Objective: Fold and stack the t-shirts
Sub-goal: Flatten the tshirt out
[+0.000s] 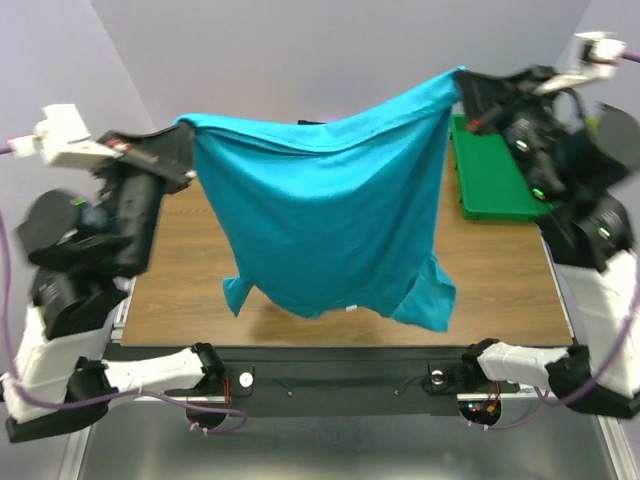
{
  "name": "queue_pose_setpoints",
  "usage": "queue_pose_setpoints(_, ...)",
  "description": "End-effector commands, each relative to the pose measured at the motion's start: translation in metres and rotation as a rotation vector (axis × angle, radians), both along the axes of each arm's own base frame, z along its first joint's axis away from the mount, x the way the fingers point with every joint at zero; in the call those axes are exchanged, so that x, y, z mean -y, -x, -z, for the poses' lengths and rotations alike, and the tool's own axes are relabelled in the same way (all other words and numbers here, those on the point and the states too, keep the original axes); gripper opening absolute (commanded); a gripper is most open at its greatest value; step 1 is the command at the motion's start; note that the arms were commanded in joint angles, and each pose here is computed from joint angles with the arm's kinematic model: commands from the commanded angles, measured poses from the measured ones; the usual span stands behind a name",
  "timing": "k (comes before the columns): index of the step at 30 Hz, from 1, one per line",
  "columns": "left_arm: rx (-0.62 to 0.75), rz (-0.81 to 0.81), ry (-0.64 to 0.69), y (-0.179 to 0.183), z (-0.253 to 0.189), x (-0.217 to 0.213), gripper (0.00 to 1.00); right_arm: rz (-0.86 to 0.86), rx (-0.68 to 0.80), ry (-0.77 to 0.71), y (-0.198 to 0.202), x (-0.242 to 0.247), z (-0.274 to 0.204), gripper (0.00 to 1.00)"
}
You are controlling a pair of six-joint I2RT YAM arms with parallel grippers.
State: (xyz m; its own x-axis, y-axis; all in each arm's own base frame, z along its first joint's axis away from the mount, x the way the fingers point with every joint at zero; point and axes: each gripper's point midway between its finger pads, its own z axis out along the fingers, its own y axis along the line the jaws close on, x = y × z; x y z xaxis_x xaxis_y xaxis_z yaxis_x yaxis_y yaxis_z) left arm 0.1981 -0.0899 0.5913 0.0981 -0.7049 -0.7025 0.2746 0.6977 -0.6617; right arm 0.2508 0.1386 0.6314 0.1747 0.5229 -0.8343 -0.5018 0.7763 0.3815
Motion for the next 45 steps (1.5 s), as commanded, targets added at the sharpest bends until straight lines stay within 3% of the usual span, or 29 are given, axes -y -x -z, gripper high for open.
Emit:
queue_pose_setpoints(1, -0.077, -0.228, -0.067, -0.037, 0.013, -0.001, 0.0, 0.209, -0.078, 0.065, -0.054, 0.009, 0.024, 0.0)
queue_pose_setpoints(4, -0.057, -0.301, -0.089, -0.059, -0.003, -0.011, 0.0, 0.207, -0.105, 0.129, -0.09, -0.012, 0.036, 0.0)
queue_pose_setpoints(8, 0.026, -0.388, -0.145, -0.076, -0.05, -0.044, 0.0, 0.162, -0.051, 0.151, -0.113, -0.037, 0.015, 0.0)
queue_pose_setpoints(13, 0.156, -0.453, -0.129, -0.052, -0.112, -0.069, 0.0, 0.1, 0.092, 0.109, -0.104, -0.048, -0.04, 0.0)
queue_pose_setpoints(17, 0.179, -0.478, -0.082, -0.029, -0.107, -0.086, 0.0, 0.058, 0.023, 0.136, -0.104, -0.055, -0.01, 0.0)
queue_pose_setpoints(20, 0.136, -0.378, -0.115, -0.027, -0.051, -0.072, 0.0, 0.081, -0.09, 0.21, -0.114, -0.054, 0.045, 0.01)
queue_pose_setpoints(22, 0.064, -0.317, -0.07, -0.03, 0.011, -0.063, 0.0, 0.087, -0.162, 0.272, -0.119, -0.055, 0.085, 0.0)
queue_pose_setpoints(23, 0.008, -0.249, -0.037, -0.033, 0.059, -0.05, 0.0, 0.106, -0.247, 0.309, -0.121, -0.05, 0.128, 0.0)
queue_pose_setpoints(24, -0.019, -0.222, -0.068, -0.035, 0.086, -0.044, 0.0, 0.124, -0.294, 0.336, -0.122, -0.046, 0.153, 0.0)
queue_pose_setpoints(26, -0.086, -0.105, 0.009, -0.042, 0.138, -0.019, 0.0, 0.162, -0.386, 0.359, -0.122, -0.037, 0.201, 0.01)
queue_pose_setpoints(27, -0.183, -0.001, -0.021, -0.047, 0.198, 0.005, 0.0, 0.212, -0.474, 0.389, -0.121, -0.023, 0.246, 0.01)
queue_pose_setpoints(30, -0.369, 0.223, 0.015, -0.041, 0.293, 0.051, 0.0, 0.247, -0.657, 0.422, -0.112, -0.005, 0.337, 0.01)
queue_pose_setpoints(33, -0.517, 0.393, 0.01, -0.018, 0.362, 0.082, 0.0, 0.302, -0.76, 0.43, -0.101, 0.014, 0.387, 0.02)
queue_pose_setpoints(35, -0.568, 0.541, -0.012, 0.01, 0.387, 0.105, 0.0, 0.364, -0.87, 0.429, -0.091, 0.036, 0.436, 0.03)
queue_pose_setpoints(40, -0.759, 0.725, -0.105, 0.061, 0.452, 0.131, 0.0, 0.493, -1.087, 0.446, -0.075, 0.086, 0.518, 0.03)
queue_pose_setpoints(45, -0.915, 0.874, -0.163, 0.105, 0.492, 0.161, 0.0, 0.578, -1.178, 0.46, -0.071, 0.107, 0.547, 0.03)
